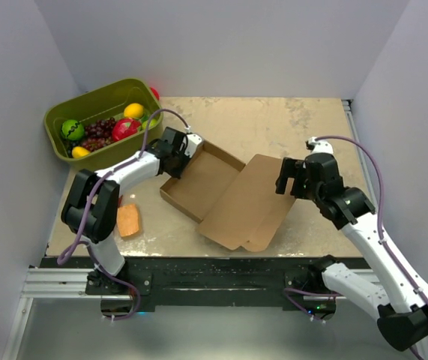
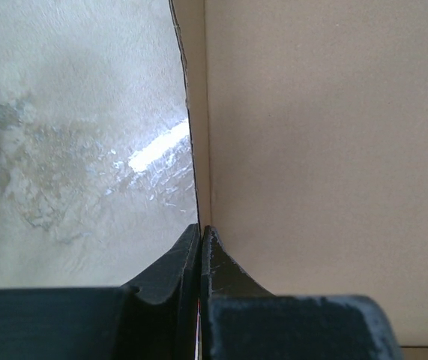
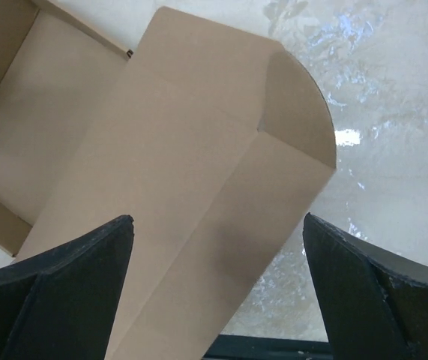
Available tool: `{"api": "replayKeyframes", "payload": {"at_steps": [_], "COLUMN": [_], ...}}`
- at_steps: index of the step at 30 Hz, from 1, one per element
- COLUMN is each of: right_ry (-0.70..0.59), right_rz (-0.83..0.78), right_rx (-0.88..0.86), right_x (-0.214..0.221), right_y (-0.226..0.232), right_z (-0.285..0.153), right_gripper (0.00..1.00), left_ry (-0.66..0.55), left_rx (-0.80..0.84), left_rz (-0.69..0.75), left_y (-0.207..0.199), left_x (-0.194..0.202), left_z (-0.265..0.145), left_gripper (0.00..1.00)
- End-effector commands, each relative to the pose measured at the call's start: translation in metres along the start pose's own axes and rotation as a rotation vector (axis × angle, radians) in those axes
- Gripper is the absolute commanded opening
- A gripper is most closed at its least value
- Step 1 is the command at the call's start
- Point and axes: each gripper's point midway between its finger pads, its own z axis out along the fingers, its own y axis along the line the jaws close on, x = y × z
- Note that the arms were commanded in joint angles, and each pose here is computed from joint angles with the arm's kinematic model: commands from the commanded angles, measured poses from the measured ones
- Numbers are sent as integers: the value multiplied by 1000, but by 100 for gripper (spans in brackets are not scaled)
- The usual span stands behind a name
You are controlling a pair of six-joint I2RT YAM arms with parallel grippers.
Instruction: Fold the paper box
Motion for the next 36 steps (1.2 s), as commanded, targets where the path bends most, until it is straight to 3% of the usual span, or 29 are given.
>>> {"api": "replayKeyframes", "payload": {"at_steps": [1,8,11,14,16,17,20,21,24,27,32,36], "right_ry": [41,131,93,51,48,42,40,50,59,74,81,74], "right_rz": [58,84,90,101,79,74,36,6,-41,-99,-151,-171], "right_rx": [-17,-124,-122,-162,-210,-246,-246,-235,-220,-200,-153,-135], "right_x": [18,43,38,29,26,22,19,20,16,11,-5,-24], "right_y": [-2,19,17,24,33,41,42,41,39,37,37,42], "right_z": [-8,5,3,3,4,4,9,14,15,18,27,32], "right_gripper": [95,83,77,64,50,38,23,20,10,2,0,0], "left_ry": [10,37,43,28,20,15,-16,-29,-103,-199,-424,-503], "left_rx": [29,33,37,64,64,61,41,34,1,-43,-39,31], "left_rz": [-53,-74,-78,-81,-70,-66,-61,-54,-42,-43,-38,-10], "left_y": [0,-1,-1,-6,-5,-5,-2,-1,6,14,12,-1], "left_x": [0,11,13,10,9,10,8,6,-7,-25,-55,-67], "left_z": [-7,-8,-9,-10,-11,-13,-19,-21,-35,-55,-95,-112], "left_gripper": [0,0,0,0,7,10,32,46,72,90,100,100]}}
